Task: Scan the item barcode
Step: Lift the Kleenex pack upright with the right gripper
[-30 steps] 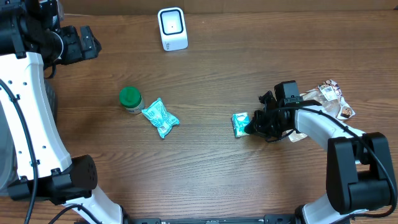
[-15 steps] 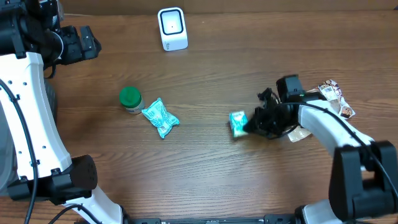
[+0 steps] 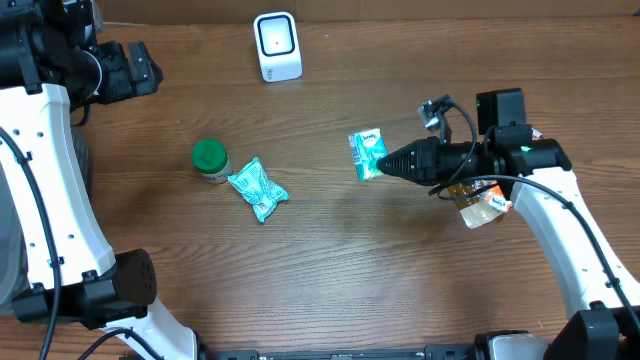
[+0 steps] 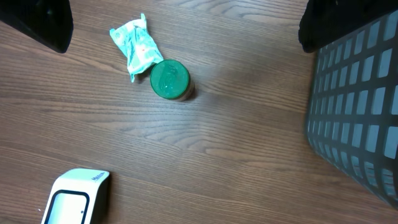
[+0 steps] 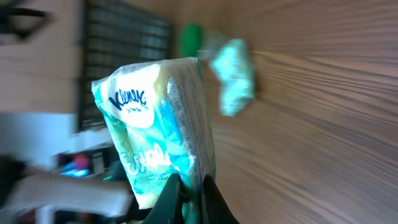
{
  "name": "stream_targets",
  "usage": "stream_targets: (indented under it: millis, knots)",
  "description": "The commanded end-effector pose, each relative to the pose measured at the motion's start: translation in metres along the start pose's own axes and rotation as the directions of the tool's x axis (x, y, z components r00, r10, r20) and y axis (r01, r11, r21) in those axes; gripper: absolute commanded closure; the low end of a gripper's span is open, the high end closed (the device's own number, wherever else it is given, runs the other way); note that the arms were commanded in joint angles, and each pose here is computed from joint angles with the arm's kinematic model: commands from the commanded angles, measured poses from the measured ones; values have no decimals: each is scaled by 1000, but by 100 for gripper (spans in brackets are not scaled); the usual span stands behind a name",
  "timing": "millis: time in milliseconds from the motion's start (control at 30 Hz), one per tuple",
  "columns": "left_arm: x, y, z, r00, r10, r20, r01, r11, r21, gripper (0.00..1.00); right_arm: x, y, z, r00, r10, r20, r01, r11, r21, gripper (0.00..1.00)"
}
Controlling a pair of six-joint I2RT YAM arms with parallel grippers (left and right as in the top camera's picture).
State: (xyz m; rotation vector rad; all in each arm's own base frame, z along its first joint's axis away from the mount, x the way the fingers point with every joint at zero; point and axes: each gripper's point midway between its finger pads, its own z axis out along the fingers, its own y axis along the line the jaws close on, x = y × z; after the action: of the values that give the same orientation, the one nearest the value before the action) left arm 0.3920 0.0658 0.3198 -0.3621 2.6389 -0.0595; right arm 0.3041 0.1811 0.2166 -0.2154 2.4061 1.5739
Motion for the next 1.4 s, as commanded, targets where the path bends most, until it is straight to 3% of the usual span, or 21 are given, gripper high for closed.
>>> stream_targets:
  millis: [0, 233, 400, 1133, 1367]
  knots:
    - [0, -2, -1, 1000, 26, 5, -26, 1000, -3, 1, 2, 69, -21, 994, -106, -16, 94, 934, -344, 96]
    - [0, -2, -1, 1000, 26, 5, -26, 1000, -3, 1, -6, 84, -26, 998, -8, -70, -20, 917, -398, 96]
    - [0, -2, -1, 1000, 26, 5, -26, 1000, -3, 0, -5, 91, -29, 974, 151, -169, -208, 888, -409, 96]
    - [0, -2, -1, 1000, 26, 5, -26, 1000, -3, 0, -10, 91, -29, 987, 93, -134, -141, 901, -409, 96]
    - [0, -2, -1, 1000, 26, 5, -26, 1000, -3, 1, -21, 67, -7, 991, 130, -37, -135, 957, -256, 96]
